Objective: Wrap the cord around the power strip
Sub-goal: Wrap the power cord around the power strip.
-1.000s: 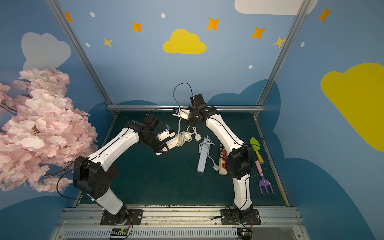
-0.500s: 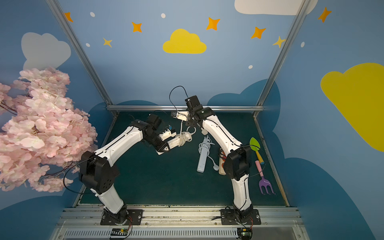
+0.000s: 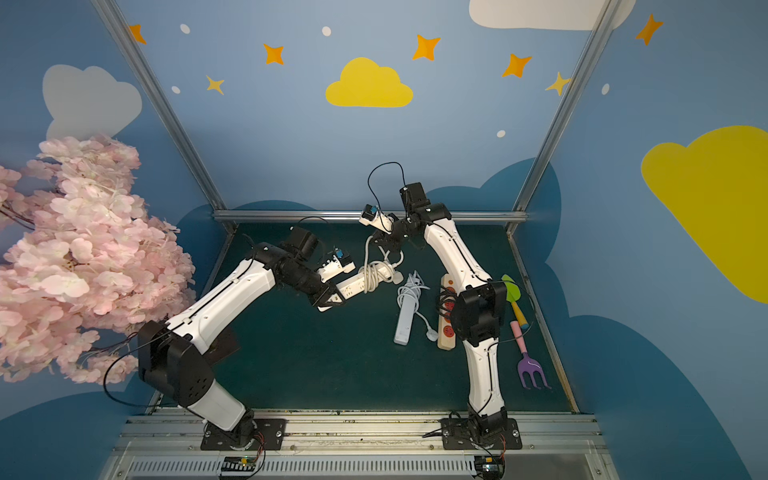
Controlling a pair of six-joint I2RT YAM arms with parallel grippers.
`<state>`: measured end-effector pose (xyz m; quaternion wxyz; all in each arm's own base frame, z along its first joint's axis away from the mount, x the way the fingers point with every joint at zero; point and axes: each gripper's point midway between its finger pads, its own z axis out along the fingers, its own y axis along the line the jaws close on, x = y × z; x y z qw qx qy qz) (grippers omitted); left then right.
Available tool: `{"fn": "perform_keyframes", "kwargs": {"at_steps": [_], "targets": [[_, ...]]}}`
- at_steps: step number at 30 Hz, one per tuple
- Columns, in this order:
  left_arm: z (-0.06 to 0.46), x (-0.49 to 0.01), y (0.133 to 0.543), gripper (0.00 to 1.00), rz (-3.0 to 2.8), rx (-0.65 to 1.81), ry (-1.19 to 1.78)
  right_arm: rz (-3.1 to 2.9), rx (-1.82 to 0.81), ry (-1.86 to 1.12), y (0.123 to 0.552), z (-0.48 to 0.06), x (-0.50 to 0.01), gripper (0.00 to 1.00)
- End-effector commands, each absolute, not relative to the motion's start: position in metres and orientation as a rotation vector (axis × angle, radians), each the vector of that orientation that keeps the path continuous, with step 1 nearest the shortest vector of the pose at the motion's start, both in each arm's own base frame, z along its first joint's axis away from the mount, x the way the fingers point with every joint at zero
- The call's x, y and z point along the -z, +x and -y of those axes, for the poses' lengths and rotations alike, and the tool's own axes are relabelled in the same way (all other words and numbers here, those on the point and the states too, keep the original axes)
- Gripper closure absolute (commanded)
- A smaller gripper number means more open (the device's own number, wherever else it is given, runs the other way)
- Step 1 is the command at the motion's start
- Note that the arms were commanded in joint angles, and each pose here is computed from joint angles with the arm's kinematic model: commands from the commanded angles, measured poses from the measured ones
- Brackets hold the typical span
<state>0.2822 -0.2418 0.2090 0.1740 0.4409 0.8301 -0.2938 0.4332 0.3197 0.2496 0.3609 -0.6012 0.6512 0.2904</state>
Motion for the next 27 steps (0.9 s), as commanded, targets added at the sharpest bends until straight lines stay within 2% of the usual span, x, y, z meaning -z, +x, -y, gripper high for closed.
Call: {"fn": "perform_keyframes", "kwargs": {"at_steps": [1, 7, 15, 21, 27], "targets": [[0.261, -0.265, 0.222, 0.97, -2.077, 1.139, 1.426, -1.615, -0.782, -1.339, 0.475, -0.306, -0.266, 0.9], [0.262, -0.285, 0.227, 0.97, -1.988, 1.161, 1.391, -1.616, -0.911, -1.248, 0.474, -0.316, -0.255, 0.76], [0.248, -0.277, 0.248, 0.97, -2.05, 1.086, 1.309, -1.659, -0.952, -1.219, 0.475, -0.303, -0.247, 0.59], [0.25, -0.289, 0.252, 0.97, -2.016, 1.097, 1.284, -1.652, -0.973, -1.198, 0.478, -0.3, -0.247, 0.52], [0.252, -0.296, 0.258, 0.97, -2.009, 1.097, 1.246, -1.599, -1.106, -1.17, 0.471, -0.322, -0.249, 0.46]]}}
